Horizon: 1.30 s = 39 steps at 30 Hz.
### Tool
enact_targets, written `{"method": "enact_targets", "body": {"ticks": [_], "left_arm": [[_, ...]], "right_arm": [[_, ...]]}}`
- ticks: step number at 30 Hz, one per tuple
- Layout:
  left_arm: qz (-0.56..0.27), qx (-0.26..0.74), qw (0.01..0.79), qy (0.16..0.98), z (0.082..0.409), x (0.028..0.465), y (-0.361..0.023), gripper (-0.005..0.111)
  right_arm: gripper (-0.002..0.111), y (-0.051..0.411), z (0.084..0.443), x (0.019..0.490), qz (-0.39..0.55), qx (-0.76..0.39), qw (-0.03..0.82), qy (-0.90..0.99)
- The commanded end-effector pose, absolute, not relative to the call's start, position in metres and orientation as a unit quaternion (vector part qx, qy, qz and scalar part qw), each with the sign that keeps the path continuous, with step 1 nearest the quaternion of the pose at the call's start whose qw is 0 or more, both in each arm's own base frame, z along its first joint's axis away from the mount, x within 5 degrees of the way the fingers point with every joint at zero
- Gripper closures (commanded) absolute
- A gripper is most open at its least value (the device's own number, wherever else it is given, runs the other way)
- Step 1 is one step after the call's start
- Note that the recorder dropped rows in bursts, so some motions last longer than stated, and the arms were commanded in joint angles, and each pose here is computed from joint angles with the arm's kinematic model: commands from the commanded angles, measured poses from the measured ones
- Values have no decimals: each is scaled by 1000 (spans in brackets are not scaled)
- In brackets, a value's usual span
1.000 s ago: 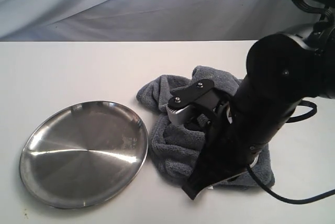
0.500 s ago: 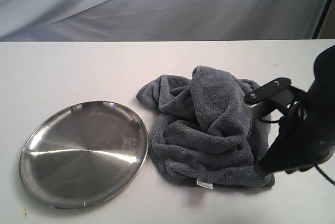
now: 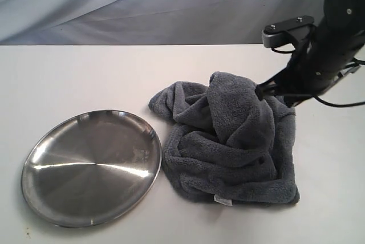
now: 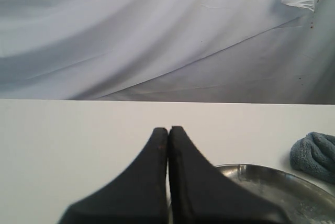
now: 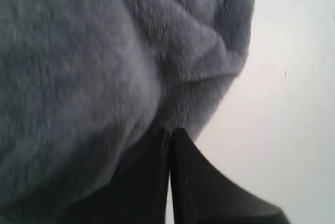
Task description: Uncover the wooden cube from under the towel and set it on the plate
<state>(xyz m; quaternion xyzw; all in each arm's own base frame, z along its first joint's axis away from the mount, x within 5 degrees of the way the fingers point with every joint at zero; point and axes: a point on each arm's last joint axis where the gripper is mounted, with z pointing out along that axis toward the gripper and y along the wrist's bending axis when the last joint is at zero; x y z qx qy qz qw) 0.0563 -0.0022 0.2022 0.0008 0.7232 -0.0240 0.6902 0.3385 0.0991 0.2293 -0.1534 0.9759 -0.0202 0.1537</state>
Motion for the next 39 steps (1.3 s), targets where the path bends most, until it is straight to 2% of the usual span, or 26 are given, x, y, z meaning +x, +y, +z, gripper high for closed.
{"method": "enact_targets", "body": {"ticks": [1, 8, 16, 21, 26, 33, 39], "left_arm": [[-24, -1, 689, 724, 201, 56, -2, 105], [-23, 0, 689, 724, 201, 56, -2, 105], [-24, -1, 689, 724, 201, 56, -2, 105], [-24, -1, 689, 724, 201, 56, -2, 105], [-24, -1, 689, 724, 201, 56, -2, 105], [-24, 0, 689, 724, 201, 56, -2, 105], [-24, 0, 689, 724, 201, 56, -2, 105]], "right_arm": [[108, 107, 231, 374, -20, -147, 177, 973], [108, 133, 248, 407, 12, -136, 218, 967], [108, 219, 242, 413, 48, -208, 239, 947], [108, 276, 224, 380, 96, -263, 189, 941], [108, 317, 223, 328, 83, -346, 137, 925], [108, 317, 215, 265, 68, -399, 104, 909], [108, 262, 210, 238, 51, -371, 105, 921]]}}
